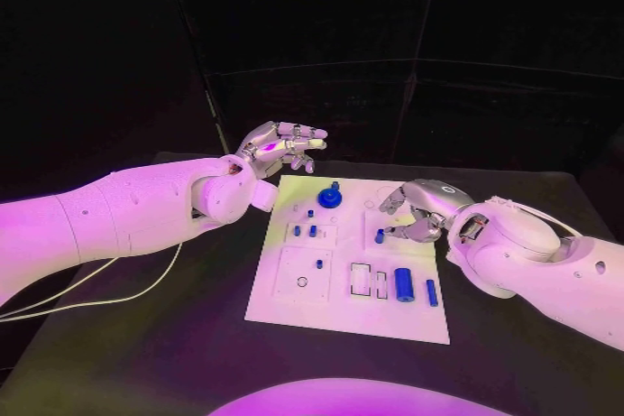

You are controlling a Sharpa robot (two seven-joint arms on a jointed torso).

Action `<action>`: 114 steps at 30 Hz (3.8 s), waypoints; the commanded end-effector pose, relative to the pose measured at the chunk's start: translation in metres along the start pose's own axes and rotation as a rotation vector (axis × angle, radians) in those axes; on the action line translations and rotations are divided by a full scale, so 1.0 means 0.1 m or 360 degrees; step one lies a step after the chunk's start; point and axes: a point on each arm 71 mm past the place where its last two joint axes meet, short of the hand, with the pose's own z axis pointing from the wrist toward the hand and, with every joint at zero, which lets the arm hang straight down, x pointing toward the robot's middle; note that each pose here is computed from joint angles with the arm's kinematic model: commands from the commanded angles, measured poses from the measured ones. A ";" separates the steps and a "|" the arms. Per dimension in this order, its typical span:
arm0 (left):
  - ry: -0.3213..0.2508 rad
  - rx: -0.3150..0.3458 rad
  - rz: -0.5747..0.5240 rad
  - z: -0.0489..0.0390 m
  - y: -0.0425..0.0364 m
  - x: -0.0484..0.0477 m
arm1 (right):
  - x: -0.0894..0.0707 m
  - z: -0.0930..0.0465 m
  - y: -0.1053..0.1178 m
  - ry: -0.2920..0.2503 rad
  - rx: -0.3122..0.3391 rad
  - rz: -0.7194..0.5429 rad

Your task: Assemble the parts on the task board

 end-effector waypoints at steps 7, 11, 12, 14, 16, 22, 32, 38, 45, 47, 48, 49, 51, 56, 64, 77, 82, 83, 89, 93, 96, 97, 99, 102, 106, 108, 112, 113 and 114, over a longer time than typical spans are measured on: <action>0.0027 0.0006 -0.0009 0.016 -0.008 0.027 | 0.10 0.08 0.01 0.0205 0.0009 -0.0037; 0.0027 0.0006 -0.0009 0.016 -0.008 0.027 | 0.13 0.11 0.02 0.0251 -0.0003 -0.0049; 0.0027 0.0006 -0.0009 0.017 -0.008 0.028 | 0.13 0.11 0.02 0.0259 -0.0004 -0.0051; 0.0028 0.0006 -0.0009 0.018 -0.008 0.030 | 0.14 0.13 0.03 0.0267 -0.0006 -0.0053; 0.0030 0.0006 -0.0010 0.019 -0.007 0.033 | 0.15 0.15 0.03 0.0272 -0.0009 -0.0054; 0.0034 0.0006 -0.0011 0.022 -0.006 0.038 | 0.17 0.21 0.07 0.0292 -0.0017 -0.0065; 0.0036 0.0006 -0.0012 0.023 -0.006 0.039 | 0.19 0.26 0.07 0.0293 -0.0013 -0.0078; 0.0037 0.0003 -0.0013 0.022 -0.005 0.039 | 0.21 0.28 0.05 0.0299 0.0005 -0.0109; 0.0039 0.0000 -0.0014 0.019 -0.005 0.037 | 0.23 0.29 0.03 0.0317 0.0018 -0.0146; 0.0041 -0.0002 -0.0015 0.019 -0.004 0.038 | 0.23 0.29 0.03 0.0321 0.0017 -0.0149; 0.0043 -0.0003 -0.0016 0.019 -0.004 0.039 | 0.23 0.29 0.03 0.0322 0.0016 -0.0150; 0.0044 -0.0004 -0.0016 0.019 -0.003 0.040 | 0.24 0.29 0.03 0.0323 0.0015 -0.0151; 0.0046 -0.0006 -0.0017 0.019 -0.002 0.041 | 0.24 0.29 0.04 0.0322 0.0013 -0.0151; 0.0047 -0.0012 -0.0018 0.019 0.000 0.042 | 0.23 0.29 0.04 0.0290 0.0005 -0.0142; 0.0045 -0.0020 -0.0016 0.016 0.003 0.037 | 0.14 0.24 0.06 0.0122 -0.0053 -0.0099; 0.0064 -0.0033 -0.0024 0.025 0.013 0.048 | 0.02 0.02 0.23 -0.0008 -0.0187 -0.0046; 0.0068 -0.0033 -0.0026 0.029 0.016 0.054 | 0.02 0.00 0.46 -0.0018 -0.0305 -0.0013; 0.0068 -0.0033 -0.0026 0.029 0.016 0.055 | 0.02 0.01 0.50 -0.0018 -0.0322 -0.0009; 0.0079 -0.0034 -0.0031 0.041 0.020 0.081 | 0.07 0.13 0.88 -0.0006 -0.0497 0.0030; 0.0087 -0.0030 -0.0034 0.051 0.022 0.104 | 0.20 0.20 1.10 0.0041 -0.0589 0.0036; 0.0086 -0.0027 -0.0033 0.054 0.020 0.108 | 0.27 0.22 1.18 0.0074 -0.0621 0.0036; 0.0085 -0.0026 -0.0033 0.054 0.020 0.108 | 0.30 0.23 1.20 0.0088 -0.0629 0.0035; 0.0084 -0.0025 -0.0032 0.055 0.019 0.109 | 0.36 0.24 1.23 0.0125 -0.0639 0.0029; 0.0084 -0.0024 -0.0032 0.057 0.018 0.111 | 0.44 0.25 1.25 0.0179 -0.0645 0.0020; 0.0084 -0.0023 -0.0032 0.059 0.019 0.114 | 0.53 0.27 1.26 0.0237 -0.0642 0.0015; 0.0085 -0.0023 -0.0032 0.061 0.019 0.117 | 0.56 0.28 1.26 0.0247 -0.0640 0.0011; 0.0086 -0.0022 -0.0033 0.067 0.021 0.124 | 0.62 0.29 1.27 0.0254 -0.0646 -0.0016; 0.0086 -0.0022 -0.0033 0.068 0.021 0.125 | 0.63 0.29 1.27 0.0255 -0.0646 -0.0017; 0.0087 -0.0023 -0.0033 0.070 0.022 0.126 | 0.64 0.29 1.28 0.0257 -0.0648 -0.0021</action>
